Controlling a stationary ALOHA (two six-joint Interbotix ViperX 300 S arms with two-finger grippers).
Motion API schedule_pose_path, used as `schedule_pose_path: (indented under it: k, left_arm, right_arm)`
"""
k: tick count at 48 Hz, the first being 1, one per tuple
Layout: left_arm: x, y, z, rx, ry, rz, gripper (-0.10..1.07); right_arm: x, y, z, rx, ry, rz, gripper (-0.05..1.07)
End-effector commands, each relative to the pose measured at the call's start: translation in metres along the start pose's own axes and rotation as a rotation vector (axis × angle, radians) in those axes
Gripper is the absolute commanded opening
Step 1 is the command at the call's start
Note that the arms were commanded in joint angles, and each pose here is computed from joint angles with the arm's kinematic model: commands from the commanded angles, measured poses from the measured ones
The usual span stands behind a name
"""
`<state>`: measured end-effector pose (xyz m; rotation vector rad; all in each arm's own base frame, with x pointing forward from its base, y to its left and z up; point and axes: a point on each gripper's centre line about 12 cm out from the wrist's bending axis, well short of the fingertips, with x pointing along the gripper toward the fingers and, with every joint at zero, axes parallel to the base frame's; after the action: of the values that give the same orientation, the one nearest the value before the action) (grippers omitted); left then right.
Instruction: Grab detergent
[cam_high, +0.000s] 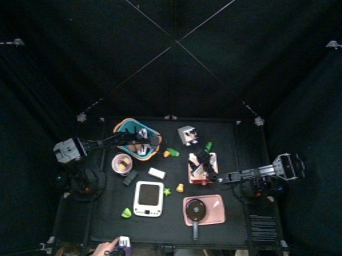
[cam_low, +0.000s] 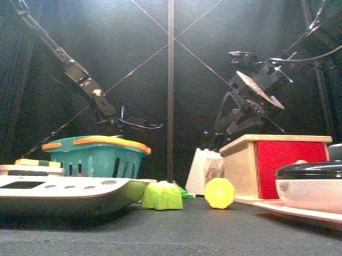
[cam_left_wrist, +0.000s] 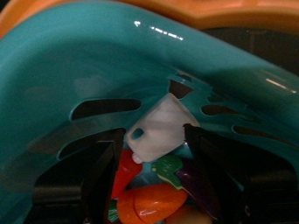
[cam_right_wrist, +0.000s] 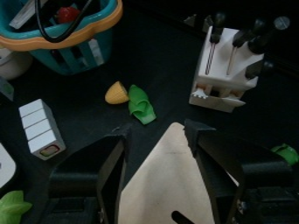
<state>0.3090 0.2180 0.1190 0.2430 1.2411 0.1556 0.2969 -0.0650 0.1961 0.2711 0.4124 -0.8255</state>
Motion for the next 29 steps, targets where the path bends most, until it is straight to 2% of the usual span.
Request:
schedule_pose_path:
  k: [1, 10, 16, 29]
  left_arm:
    - [0.0, 0.006, -0.004, -0.009, 0.008, 0.007, 0.9]
    - [-0.004, 0.007, -0.002, -0.009, -0.002, 0.015, 0.78]
    - [-0.015, 0.011, 0.003, -0.013, -0.028, 0.036, 0.72]
    - [-0.047, 0.017, 0.012, -0.008, -0.098, 0.091, 0.72]
  right_arm:
    - [-0.001, 0.002, 0.011, 0.021, -0.023, 0.007, 0.86]
    - [-0.001, 0.002, 0.01, 0.021, -0.022, 0.005, 0.86]
    - [0.0, 0.0, 0.009, 0.019, -0.019, 0.001, 0.86]
    - [0.0, -0.001, 0.009, 0.026, -0.015, -0.005, 0.86]
